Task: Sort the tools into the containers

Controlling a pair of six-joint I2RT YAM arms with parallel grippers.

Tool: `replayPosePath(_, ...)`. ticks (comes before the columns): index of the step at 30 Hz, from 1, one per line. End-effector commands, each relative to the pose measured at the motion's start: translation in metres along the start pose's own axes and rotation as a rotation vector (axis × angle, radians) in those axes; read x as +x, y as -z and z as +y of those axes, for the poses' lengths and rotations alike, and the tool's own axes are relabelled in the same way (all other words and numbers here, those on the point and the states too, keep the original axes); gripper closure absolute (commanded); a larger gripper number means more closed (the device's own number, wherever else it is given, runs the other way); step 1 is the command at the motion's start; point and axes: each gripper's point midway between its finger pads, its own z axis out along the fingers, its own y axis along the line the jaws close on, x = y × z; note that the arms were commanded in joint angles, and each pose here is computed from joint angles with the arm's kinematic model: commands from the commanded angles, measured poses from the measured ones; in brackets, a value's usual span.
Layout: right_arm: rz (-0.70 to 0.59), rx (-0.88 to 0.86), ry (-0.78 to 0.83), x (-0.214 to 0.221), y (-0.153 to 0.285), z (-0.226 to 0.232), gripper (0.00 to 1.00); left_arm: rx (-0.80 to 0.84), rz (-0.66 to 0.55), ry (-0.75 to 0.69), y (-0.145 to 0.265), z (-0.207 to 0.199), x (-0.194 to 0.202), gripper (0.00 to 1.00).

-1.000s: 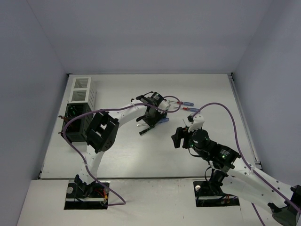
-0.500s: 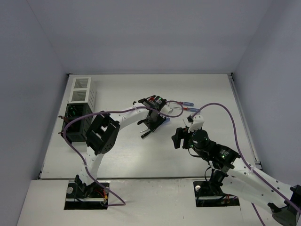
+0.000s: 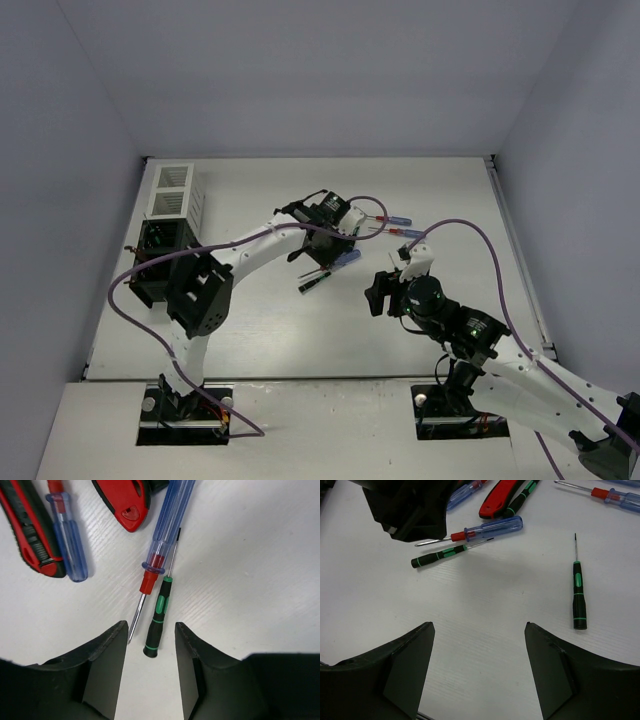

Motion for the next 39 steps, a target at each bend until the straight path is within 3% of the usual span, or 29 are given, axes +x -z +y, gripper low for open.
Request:
replayPosePath(1, -0.050, -0.001, -0.019, -0.017, -0.001, 0.005, 0.30, -0.002, -0.124, 0.016, 0.045, -0.014, -0.026, 0.61)
replayPosePath(12, -0.048, -0.006, -0.021, -0.019, -0.001, 0.007, 0.30, 0.001, 0.043, -0.020, -0.003, -0.021, 0.011, 0.70)
replayPosePath(39, -0.038, -0.005, -0.033, -0.013, -0.002, 0.006, 0.30, -0.041, 0.106, -0.046, -0.029, -0.002, 0.007, 0.70)
